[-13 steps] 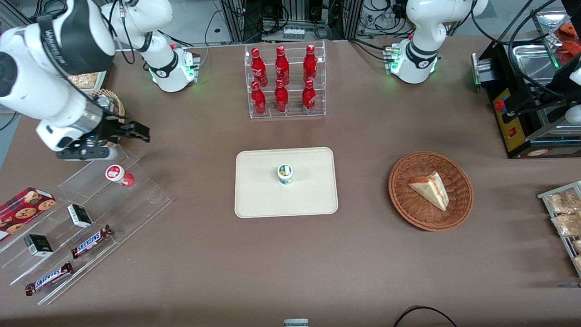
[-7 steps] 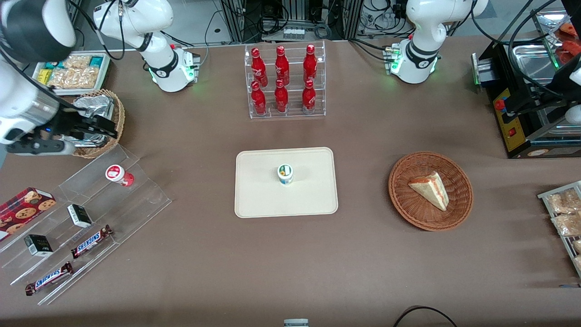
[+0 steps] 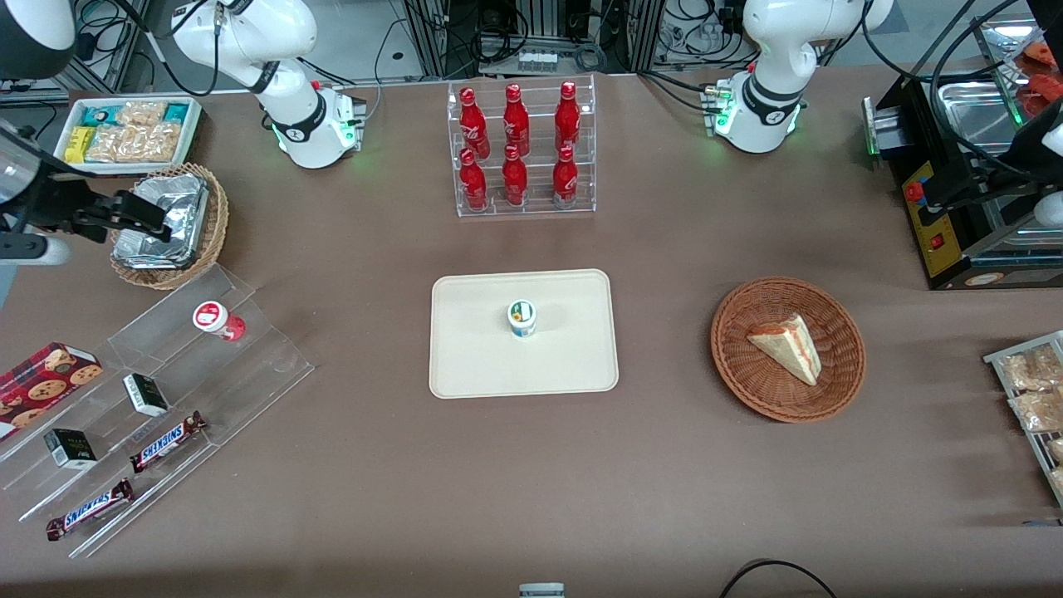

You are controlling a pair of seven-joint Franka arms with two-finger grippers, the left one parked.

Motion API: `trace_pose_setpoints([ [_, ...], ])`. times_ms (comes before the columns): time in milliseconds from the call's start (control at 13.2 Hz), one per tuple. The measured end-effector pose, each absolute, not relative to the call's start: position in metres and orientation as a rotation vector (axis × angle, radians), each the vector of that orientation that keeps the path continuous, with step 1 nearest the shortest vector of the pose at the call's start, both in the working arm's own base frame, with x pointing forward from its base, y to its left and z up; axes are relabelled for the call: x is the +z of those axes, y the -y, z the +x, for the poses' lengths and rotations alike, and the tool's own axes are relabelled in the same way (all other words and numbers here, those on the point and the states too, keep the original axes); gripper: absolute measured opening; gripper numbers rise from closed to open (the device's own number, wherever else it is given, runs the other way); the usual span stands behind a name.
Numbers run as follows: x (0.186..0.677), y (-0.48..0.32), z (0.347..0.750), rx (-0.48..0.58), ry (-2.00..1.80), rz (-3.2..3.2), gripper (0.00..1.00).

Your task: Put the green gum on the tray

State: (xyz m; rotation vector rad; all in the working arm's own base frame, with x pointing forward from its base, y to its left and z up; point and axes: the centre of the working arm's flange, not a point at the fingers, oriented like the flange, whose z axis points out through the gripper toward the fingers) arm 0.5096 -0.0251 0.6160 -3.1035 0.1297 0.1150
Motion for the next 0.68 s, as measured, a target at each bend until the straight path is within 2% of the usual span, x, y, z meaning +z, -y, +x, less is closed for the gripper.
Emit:
trace_pose_setpoints([
  [682,0.619,0.047,0.525,0.093,-0.191,-3.104,1.0],
])
